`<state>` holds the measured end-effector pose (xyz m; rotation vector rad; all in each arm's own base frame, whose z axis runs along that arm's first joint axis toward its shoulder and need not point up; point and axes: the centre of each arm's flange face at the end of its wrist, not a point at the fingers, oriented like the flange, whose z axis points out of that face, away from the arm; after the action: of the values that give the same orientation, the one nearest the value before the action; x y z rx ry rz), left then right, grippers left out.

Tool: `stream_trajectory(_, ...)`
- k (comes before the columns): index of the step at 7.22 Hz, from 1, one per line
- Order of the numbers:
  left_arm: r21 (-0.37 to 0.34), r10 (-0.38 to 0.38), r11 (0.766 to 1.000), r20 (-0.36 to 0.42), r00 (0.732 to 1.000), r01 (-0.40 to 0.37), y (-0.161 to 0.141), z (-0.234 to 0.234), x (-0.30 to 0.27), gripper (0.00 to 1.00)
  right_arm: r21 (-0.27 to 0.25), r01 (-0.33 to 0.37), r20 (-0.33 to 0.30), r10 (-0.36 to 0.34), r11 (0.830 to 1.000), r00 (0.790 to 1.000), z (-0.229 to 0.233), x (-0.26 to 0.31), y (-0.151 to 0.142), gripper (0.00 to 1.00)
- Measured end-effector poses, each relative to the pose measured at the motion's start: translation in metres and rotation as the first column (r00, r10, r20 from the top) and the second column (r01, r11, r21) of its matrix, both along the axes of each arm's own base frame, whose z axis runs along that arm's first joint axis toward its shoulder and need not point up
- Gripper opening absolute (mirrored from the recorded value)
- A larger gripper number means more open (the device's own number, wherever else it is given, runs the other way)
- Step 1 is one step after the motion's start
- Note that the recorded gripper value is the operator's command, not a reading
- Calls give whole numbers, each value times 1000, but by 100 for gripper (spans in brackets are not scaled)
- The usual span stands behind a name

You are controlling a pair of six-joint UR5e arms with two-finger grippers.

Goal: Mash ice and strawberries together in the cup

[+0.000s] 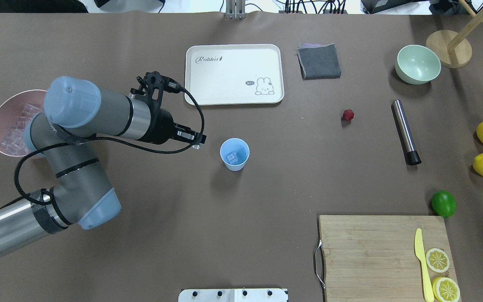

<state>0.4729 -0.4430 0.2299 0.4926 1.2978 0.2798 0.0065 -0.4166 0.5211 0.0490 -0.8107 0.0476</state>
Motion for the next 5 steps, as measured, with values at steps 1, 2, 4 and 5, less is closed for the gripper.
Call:
stream_trajectory(1,-6,-16,1000,-11,1000,16,11,-12,18,0,1,0,0,0,1000,1000,-1,0,0,100)
stream_trajectory(2,-5,-35,999,-14,999,35,18,-22,36,0,4,-1,0,1,1000,1000,-2,0,-1,100)
stream_trajectory(4,-2,-72,997,-8,997,72,17,-34,62,0,11,-1,0,1,1000,1000,-5,0,-3,100)
stream_trajectory(5,-2,-80,997,-4,997,80,13,-36,70,0,14,-1,1,1,1000,1000,-7,0,-4,100)
